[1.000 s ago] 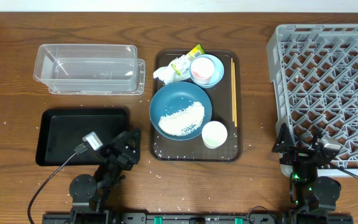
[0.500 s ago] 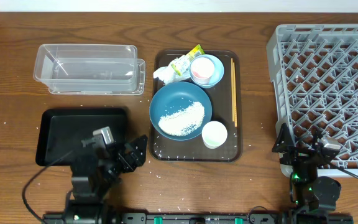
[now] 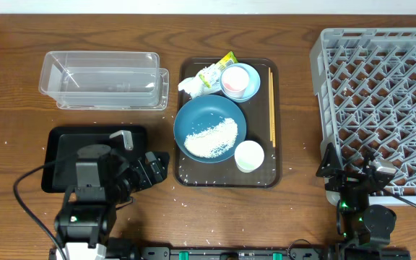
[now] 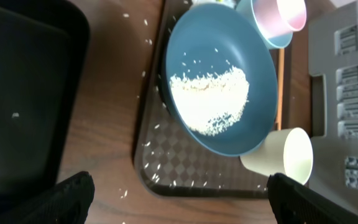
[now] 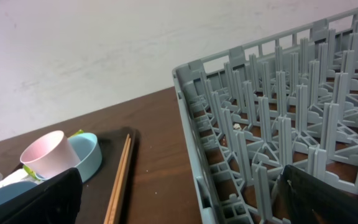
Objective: Sort waste into correct bins and load items into the dishwasher rack
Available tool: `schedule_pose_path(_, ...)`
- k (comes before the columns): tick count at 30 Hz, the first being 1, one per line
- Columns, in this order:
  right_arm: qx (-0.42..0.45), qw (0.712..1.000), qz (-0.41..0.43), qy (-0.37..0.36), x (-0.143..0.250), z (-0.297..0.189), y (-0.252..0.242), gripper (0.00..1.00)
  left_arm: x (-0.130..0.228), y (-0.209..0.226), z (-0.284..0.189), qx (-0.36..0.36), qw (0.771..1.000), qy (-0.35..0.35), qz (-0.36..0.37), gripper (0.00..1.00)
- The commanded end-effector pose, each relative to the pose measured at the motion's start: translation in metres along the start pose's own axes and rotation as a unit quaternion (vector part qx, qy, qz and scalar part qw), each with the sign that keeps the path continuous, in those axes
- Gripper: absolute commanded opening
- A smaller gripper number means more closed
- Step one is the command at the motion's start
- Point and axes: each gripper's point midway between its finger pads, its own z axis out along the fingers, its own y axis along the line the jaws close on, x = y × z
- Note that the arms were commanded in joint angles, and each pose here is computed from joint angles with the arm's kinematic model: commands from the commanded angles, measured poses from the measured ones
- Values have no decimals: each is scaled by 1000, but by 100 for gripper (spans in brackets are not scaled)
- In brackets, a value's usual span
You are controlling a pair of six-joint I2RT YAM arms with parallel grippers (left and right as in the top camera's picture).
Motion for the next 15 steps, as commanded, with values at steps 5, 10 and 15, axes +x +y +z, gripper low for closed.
schedule_pose_path(5, 2, 1000, -9, -1, 0, 0, -1, 99, -20, -7, -12, -8, 999, -29, -16, 92)
schedule_pose_path(10, 2, 1000, -9, -1, 0, 0, -1, 99, -19, -7, -12, -7, 996, -29, -86, 92)
schedule_pose_path(15, 2, 1000, -9, -1, 0, 0, -1, 99, -25, 1, -13, -30, 997, -46, -61, 92)
